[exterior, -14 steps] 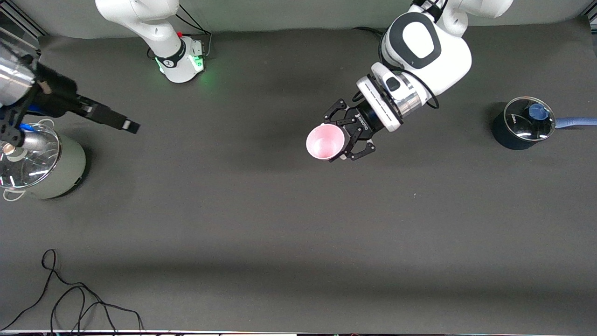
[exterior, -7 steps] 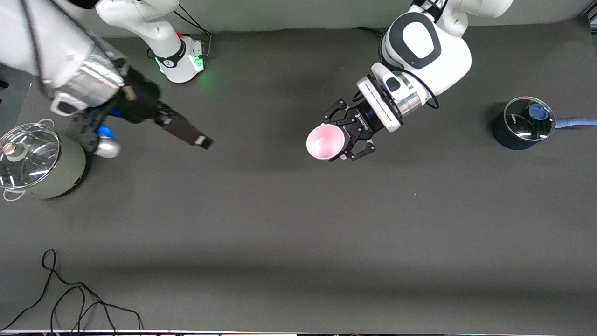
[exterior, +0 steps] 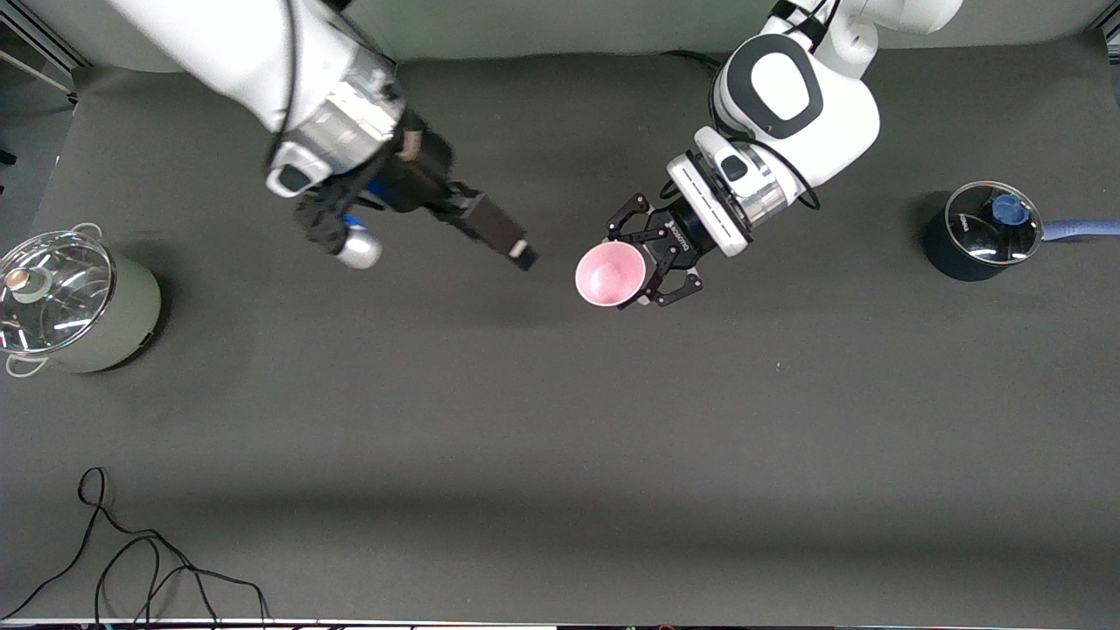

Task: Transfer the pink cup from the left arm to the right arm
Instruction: 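Hold the cup with the left gripper while the right gripper grasps its rim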

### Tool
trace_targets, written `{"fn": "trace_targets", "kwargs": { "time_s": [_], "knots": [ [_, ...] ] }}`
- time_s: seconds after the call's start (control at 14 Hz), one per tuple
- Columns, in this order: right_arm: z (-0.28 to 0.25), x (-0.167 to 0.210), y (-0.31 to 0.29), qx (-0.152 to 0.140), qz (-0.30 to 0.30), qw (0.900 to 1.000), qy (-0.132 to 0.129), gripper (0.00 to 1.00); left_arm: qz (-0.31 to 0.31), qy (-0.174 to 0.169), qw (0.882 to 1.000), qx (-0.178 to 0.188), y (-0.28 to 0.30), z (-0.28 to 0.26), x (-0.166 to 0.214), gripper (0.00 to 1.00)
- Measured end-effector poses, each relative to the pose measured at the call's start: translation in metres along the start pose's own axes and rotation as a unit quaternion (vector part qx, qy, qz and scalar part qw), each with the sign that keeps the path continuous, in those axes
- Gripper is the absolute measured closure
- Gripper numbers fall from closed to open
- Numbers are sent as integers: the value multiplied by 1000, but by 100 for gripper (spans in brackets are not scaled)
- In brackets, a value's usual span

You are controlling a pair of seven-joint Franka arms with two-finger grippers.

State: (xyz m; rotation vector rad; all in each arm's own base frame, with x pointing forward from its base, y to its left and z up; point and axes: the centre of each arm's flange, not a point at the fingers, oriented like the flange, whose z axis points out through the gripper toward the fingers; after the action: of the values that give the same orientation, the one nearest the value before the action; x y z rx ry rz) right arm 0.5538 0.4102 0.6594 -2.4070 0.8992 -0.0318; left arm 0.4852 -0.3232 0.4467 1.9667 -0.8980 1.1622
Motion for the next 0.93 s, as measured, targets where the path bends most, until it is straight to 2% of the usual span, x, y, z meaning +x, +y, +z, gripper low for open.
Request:
{"fn": "trace_targets", "kwargs": {
  "time_s": [0.14,0.36,0.64,0.93],
  "knots": [
    [27,-19,-7,-8,-13,1000,6,0,0,0,1000,0,0,0,-1,34],
    [65,-28,-9,-28,-9,1000,11,0,0,-1,1000,0,-1,0,-1,34],
    [92,-29,-5,-47,29,998,7,0,0,-1,1000,1,-1,0,-1,34],
    [108,-30,9,-103,54,993,0,0,0,-1,1000,1,-1,0,-1,34]
  ]
}}
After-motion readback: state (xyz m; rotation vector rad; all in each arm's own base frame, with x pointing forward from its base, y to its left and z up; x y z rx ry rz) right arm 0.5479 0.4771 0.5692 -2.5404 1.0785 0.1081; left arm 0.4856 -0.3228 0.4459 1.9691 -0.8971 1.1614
